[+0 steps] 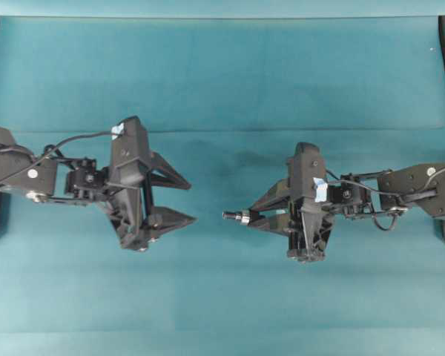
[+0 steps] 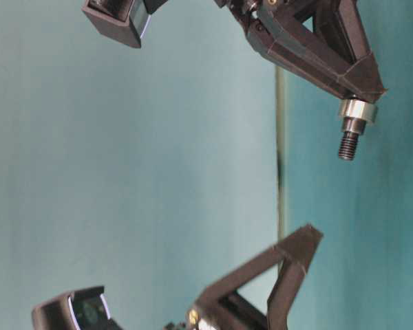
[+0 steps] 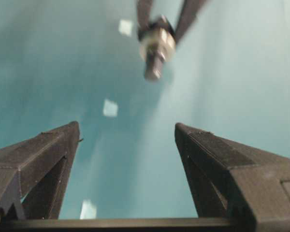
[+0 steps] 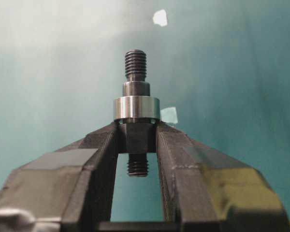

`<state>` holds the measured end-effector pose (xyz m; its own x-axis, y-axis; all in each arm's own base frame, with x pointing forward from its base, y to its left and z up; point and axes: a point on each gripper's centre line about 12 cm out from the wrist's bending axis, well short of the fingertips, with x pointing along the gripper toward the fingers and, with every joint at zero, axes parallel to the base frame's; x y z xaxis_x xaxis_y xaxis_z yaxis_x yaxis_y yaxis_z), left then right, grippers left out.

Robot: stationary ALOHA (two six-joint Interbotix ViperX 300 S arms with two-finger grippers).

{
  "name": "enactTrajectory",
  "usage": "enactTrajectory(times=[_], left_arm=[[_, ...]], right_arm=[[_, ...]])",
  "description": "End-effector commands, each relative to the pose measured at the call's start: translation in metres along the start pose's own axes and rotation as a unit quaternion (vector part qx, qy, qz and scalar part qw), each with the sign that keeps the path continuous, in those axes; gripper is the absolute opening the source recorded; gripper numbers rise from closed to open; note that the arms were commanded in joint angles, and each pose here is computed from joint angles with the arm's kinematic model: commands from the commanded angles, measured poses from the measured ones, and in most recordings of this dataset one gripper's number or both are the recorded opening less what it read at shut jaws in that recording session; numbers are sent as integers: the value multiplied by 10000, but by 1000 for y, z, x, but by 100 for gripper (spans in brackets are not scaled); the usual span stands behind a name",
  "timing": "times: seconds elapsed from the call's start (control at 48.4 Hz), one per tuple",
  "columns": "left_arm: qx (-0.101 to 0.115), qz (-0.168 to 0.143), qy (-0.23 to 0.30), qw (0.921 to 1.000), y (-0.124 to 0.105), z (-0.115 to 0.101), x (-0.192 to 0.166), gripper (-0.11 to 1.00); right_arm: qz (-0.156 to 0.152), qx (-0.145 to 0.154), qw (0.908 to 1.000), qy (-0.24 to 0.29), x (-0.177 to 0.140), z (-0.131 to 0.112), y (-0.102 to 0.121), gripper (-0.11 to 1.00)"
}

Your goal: Insert the washer onto the shaft with both hands.

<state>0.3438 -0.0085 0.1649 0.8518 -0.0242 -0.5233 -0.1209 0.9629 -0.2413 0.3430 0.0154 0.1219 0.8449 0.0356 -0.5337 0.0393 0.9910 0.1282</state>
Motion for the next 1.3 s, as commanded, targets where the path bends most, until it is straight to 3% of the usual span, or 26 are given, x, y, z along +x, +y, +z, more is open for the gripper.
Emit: enactTrajectory(times=[0.0,1.281], left_arm=[[39,-44,-99,9999,-3,7,-7,85],[47,-26,-48,10000,-3,7,-11,85]], right_arm=[[24,-34,9999,-113,-1,6,1,0],[24,-19,9999,-113,-1,6,1,0]])
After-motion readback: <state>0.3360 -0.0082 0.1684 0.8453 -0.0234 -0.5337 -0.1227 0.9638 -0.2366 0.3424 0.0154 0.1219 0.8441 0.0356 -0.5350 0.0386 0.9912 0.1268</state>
